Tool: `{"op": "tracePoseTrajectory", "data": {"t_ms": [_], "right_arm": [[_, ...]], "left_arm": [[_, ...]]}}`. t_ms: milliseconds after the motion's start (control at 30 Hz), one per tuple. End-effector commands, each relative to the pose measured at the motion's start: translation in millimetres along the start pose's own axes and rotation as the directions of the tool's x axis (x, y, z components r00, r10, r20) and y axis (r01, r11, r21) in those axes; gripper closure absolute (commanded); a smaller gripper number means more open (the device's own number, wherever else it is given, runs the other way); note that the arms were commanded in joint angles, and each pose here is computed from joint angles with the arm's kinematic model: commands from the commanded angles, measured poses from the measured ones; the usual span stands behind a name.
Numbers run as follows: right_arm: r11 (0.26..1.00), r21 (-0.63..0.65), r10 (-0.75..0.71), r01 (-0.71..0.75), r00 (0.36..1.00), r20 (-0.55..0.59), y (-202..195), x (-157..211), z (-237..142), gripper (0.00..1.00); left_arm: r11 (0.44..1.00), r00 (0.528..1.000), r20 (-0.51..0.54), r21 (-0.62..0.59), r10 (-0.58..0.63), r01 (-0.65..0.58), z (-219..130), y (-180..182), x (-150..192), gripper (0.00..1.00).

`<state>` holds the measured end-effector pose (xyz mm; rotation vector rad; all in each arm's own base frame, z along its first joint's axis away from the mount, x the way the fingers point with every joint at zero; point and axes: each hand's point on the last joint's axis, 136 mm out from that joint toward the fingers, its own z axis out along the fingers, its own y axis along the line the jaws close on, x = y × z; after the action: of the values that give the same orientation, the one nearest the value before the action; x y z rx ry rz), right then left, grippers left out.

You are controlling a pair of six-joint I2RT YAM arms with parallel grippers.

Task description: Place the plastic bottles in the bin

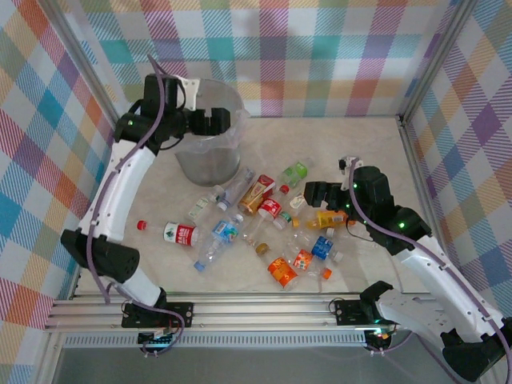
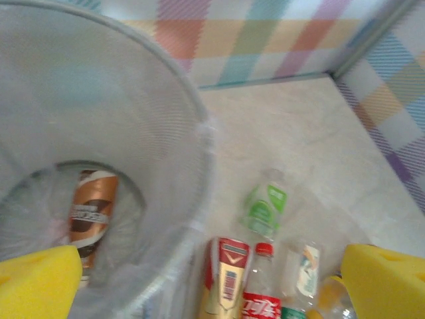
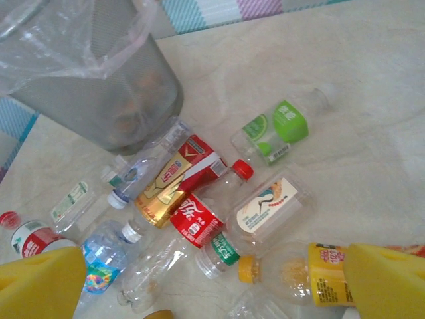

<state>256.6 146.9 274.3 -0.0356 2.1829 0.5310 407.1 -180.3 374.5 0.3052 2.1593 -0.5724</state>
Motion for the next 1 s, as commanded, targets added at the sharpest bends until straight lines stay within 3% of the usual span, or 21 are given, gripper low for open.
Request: {"op": "tracePoseTrajectory", "data": {"t_ms": [0, 167, 300, 533, 667, 767, 967], "right_arm": [[0.992, 0.100, 0.082, -0.081, 0.997, -0.006, -19, 6, -3, 0.03], [0.969, 0.206, 0.149, -0.137, 0.988, -0.040, -38, 18, 1, 0.05], [0.940, 0.284, 0.221, -0.190, 0.972, -0.083, -49, 30, 4, 0.08], [0.851, 0.455, 0.363, -0.264, 0.921, -0.144, -84, 65, 3, 0.15], [0.795, 0.528, 0.434, -0.298, 0.888, -0.152, -104, 86, 0, 0.16], [0.709, 0.601, 0.535, -0.368, 0.836, -0.120, -123, 102, -11, 0.16], [0.594, 0.623, 0.691, -0.509, 0.720, -0.070, -137, 127, -19, 0.12]], "left_arm": [[0.980, 0.994, 0.081, 0.175, 0.080, -0.093, -21, -54, -1, 0.00], [0.904, 0.985, 0.094, 0.393, 0.141, -0.167, -38, -115, 28, 0.00], [0.849, 0.987, 0.075, 0.503, 0.142, -0.160, -38, -143, 53, 0.00], [0.801, 0.991, 0.023, 0.586, 0.133, -0.121, -23, -167, 96, 0.00], [0.805, 0.974, 0.000, 0.564, 0.225, -0.186, -22, -179, 118, 0.00], [0.809, 0.969, -0.009, 0.552, 0.248, -0.202, -20, -183, 128, 0.00], [0.787, 0.964, -0.045, 0.588, 0.262, -0.186, -15, -196, 141, 0.00]]}}
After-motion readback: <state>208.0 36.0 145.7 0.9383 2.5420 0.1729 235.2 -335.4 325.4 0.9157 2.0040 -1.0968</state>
